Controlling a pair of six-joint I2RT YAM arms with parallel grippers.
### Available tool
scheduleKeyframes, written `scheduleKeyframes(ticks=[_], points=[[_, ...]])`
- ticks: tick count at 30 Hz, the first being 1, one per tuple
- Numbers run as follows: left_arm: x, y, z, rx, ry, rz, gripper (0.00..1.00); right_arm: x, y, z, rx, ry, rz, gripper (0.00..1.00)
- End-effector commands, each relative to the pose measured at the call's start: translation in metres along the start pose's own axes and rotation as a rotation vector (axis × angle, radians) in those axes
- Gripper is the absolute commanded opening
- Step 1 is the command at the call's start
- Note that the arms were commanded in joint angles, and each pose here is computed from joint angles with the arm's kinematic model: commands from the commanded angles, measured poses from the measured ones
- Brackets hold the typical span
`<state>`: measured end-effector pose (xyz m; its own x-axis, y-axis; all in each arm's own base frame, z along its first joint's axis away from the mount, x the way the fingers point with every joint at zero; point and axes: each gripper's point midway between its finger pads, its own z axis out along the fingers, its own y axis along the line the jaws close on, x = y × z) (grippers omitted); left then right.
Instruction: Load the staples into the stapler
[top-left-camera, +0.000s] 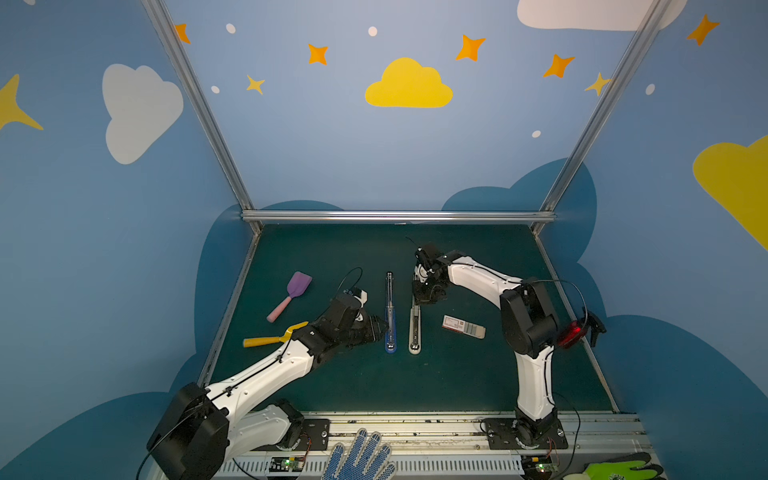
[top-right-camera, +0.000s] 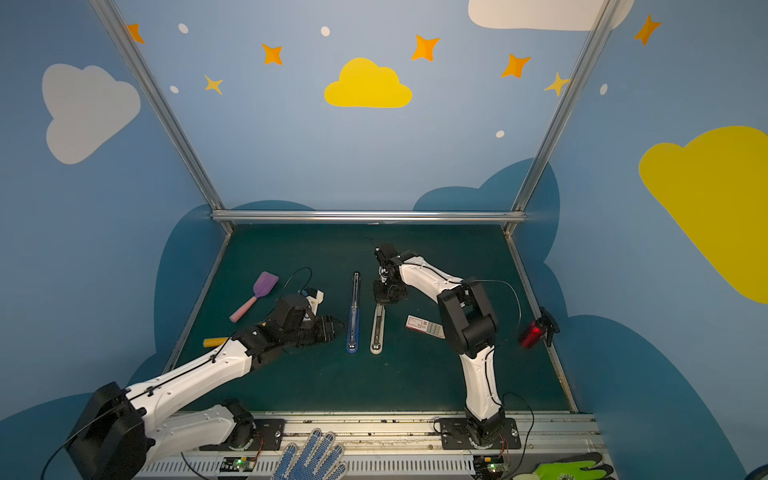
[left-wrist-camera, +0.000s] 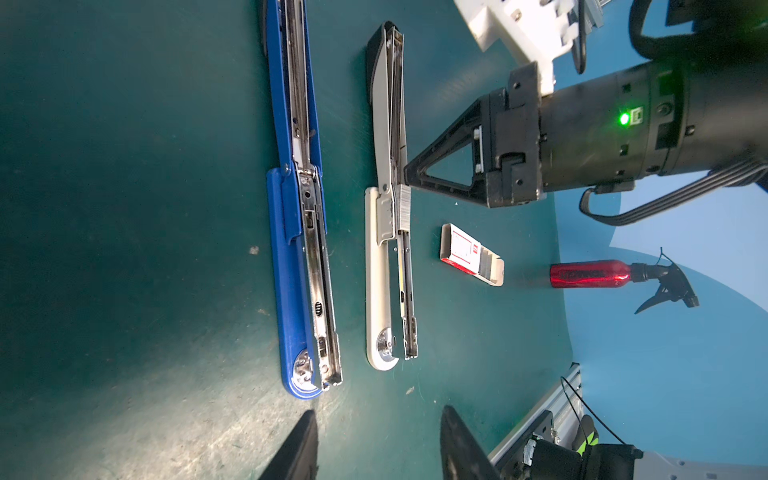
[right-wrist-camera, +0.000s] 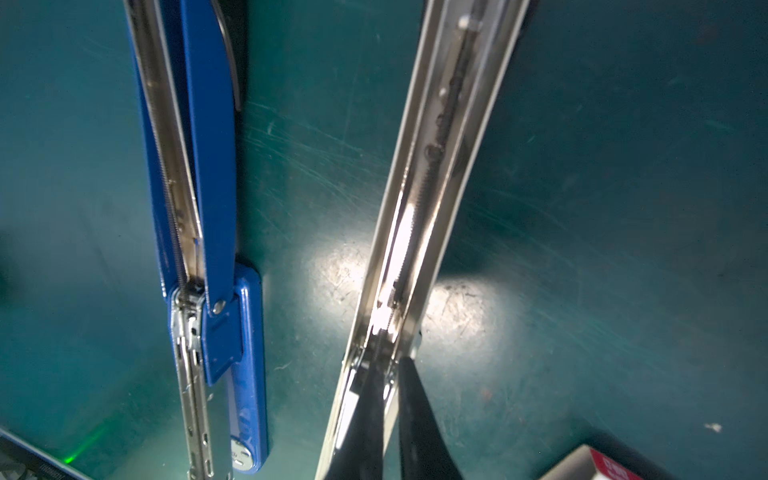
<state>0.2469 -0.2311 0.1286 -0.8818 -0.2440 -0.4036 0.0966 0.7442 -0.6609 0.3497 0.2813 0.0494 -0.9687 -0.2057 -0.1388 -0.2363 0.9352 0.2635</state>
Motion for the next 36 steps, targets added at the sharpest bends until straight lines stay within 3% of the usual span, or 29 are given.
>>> scheduleKeyframes(ticks=[1, 36], points=[[-0.002, 0.000, -0.003, -0.003, -0.016, 0.011, 0.48, 0.011, 0.004, -0.006, -0.008, 0.023, -0.019, 0.10], [0.000, 0.005, -0.005, -0.009, -0.029, 0.008, 0.48, 0.056, 0.011, -0.003, 0.051, 0.082, -0.043, 0.13]])
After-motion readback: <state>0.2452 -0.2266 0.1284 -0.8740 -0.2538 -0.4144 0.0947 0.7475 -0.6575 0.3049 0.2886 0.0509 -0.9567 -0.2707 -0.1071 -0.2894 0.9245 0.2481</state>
